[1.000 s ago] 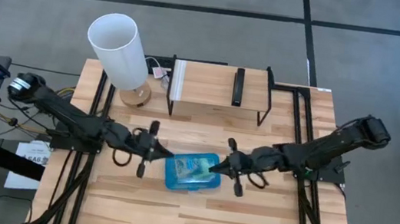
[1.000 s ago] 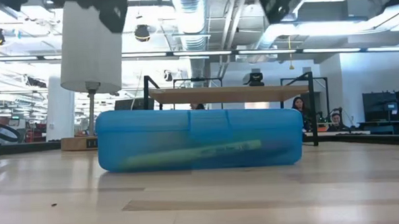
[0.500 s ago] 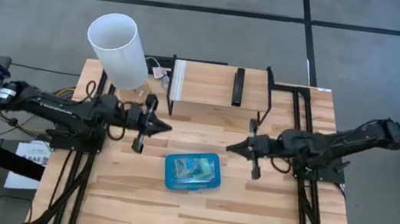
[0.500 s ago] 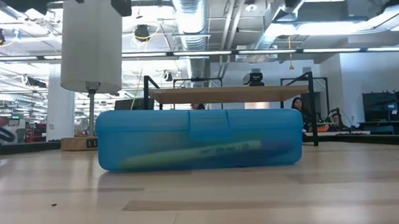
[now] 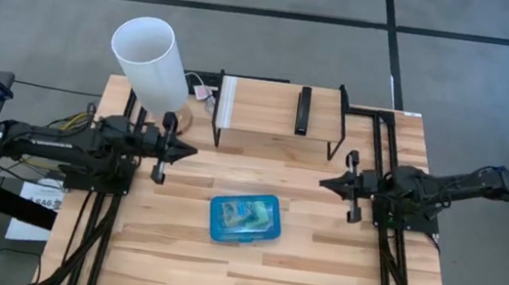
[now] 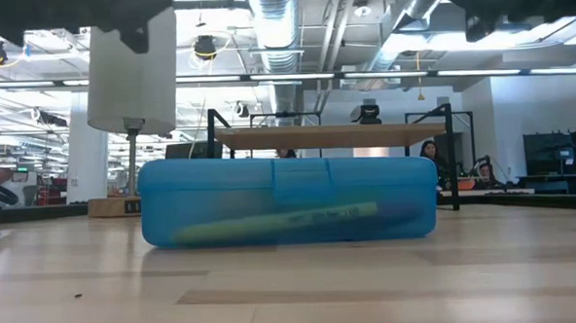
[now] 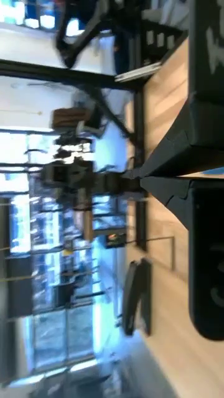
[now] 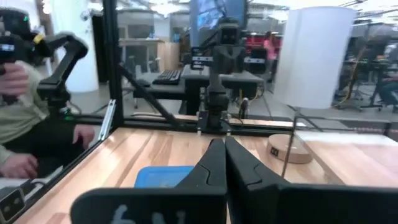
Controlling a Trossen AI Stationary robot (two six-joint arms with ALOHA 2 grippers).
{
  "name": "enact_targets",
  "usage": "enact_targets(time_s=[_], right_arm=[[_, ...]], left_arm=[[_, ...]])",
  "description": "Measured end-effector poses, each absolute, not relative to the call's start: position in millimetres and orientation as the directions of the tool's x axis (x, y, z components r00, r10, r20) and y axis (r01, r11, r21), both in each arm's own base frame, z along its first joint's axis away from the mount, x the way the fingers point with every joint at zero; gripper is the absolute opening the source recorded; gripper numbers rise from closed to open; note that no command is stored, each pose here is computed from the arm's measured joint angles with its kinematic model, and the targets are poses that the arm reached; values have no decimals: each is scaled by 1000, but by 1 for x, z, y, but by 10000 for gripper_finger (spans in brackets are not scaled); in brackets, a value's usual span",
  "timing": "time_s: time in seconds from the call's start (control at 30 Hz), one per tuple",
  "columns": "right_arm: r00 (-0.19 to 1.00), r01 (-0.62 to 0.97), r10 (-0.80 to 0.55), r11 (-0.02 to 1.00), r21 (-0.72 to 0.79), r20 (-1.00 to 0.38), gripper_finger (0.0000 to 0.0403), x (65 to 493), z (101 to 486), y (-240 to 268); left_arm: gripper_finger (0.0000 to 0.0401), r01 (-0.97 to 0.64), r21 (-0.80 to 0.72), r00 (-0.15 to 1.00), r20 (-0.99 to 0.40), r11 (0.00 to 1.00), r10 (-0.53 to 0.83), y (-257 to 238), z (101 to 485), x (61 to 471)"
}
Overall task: Pack school essentials
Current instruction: Return to Home Position
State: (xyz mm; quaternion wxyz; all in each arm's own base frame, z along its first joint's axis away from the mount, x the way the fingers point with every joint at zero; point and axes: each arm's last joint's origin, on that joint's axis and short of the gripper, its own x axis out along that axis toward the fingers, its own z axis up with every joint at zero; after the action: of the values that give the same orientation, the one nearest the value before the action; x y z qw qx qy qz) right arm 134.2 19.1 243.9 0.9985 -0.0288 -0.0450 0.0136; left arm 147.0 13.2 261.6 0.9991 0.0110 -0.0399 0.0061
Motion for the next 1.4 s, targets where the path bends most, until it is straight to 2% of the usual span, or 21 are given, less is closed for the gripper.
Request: enact_targets(time_s=[0.27,0.4,0.6,0.87,0.93,1.07,1.17,1.4], right_arm=[[987,3,9,998,-70,162,9,110,228,14],[990,3,9,996,-88,138,10,101,219,12],[999,-6,8,998,-56,41,6,90,207,11],[985,51,-47,999,18,-168,8,83,185,8],[981,55,-50,998,19,-186,7,84,183,8],[982,57,-54,998,14,-181,7,85,181,8],[970,98,-96,995,-4,-224,10,86,168,7],[956,187,-177,982,20,-236,16,88,167,5]], left_arm=[[0,-15,1,976,216,1000,15,9,243,110],[0,-22,-12,970,242,1000,24,8,227,98],[0,-32,-50,975,217,998,42,8,199,91],[0,-40,-93,997,66,995,46,9,173,97],[0,-42,-108,999,30,993,45,9,169,97],[0,-32,-114,998,43,993,37,8,171,97],[0,-32,-114,998,42,993,37,8,170,97],[0,-12,-111,1000,26,994,15,8,170,97]])
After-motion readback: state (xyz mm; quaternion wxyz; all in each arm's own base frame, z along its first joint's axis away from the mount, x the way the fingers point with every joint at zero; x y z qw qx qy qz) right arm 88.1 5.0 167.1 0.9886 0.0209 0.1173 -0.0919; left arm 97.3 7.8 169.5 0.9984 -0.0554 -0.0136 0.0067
